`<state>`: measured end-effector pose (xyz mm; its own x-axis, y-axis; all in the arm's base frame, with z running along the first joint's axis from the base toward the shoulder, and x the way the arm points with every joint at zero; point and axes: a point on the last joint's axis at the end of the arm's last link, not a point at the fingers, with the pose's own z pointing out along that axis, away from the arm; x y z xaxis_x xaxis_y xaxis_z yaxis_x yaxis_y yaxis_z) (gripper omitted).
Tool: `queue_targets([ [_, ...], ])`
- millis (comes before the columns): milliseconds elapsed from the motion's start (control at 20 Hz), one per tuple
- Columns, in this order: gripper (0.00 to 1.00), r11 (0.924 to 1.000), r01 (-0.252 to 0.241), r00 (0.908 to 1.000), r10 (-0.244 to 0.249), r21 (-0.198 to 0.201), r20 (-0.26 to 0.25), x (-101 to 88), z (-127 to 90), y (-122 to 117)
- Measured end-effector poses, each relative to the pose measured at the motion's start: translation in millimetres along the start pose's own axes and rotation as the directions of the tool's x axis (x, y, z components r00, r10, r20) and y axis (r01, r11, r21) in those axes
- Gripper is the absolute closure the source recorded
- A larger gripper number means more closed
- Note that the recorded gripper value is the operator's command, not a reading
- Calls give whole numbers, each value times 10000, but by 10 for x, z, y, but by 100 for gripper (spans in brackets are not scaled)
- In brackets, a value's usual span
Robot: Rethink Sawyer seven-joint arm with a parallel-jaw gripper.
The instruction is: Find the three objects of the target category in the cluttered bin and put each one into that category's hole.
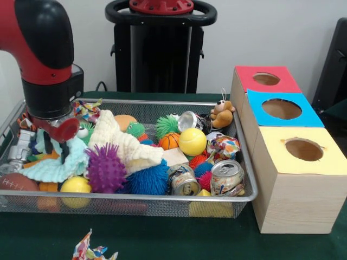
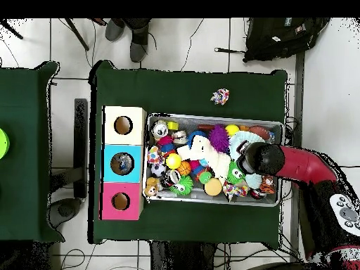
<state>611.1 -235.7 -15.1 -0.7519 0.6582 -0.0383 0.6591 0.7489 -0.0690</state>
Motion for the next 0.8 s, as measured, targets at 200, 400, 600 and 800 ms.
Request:
queue_targets([
  [200,0,10000,-43,10000,43,-7,-25,-6,2,-1],
  [400,0,9999,-167,9998,167,-33,-127,-14,1,-3],
  [600,0,9995,-304,9994,303,-89,-184,-25,0,-10],
  [800,0,9989,-450,9986,446,-145,-275,-31,-3,-9],
])
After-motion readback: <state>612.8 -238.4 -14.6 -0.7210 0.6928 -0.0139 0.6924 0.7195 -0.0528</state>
